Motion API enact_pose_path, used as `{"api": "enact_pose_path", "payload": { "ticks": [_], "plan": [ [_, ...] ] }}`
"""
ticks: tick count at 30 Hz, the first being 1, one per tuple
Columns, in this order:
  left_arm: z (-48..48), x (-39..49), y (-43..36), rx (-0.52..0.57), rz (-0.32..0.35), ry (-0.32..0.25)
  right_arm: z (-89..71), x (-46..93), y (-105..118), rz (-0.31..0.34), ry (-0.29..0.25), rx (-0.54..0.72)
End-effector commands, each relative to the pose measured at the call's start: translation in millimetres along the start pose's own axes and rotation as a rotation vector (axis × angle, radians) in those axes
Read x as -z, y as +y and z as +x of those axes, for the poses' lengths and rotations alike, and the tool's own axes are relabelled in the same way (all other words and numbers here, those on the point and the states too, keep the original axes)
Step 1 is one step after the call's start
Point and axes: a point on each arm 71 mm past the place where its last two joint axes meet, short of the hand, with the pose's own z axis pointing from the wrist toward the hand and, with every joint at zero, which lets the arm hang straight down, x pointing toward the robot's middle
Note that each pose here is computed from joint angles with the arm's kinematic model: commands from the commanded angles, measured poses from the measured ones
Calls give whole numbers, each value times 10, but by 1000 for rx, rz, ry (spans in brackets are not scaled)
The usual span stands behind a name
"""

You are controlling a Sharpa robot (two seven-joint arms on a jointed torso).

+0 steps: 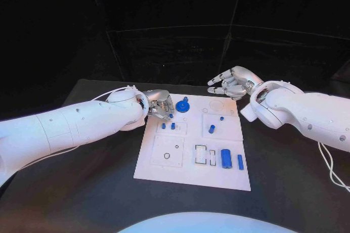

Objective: Assemble the parts on the task board

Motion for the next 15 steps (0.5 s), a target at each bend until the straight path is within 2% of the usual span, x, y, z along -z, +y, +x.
{"api": "enact_pose_path", "payload": {
  "ticks": [1, 15],
  "plan": [
    [-17, -2, -26, 3, 15, -16, 2, -5, 16, -9, 6, -2],
    [-12, -4, -36, 3, 17, -12, 8, -10, 17, -9, 7, -3]
  ]
}}
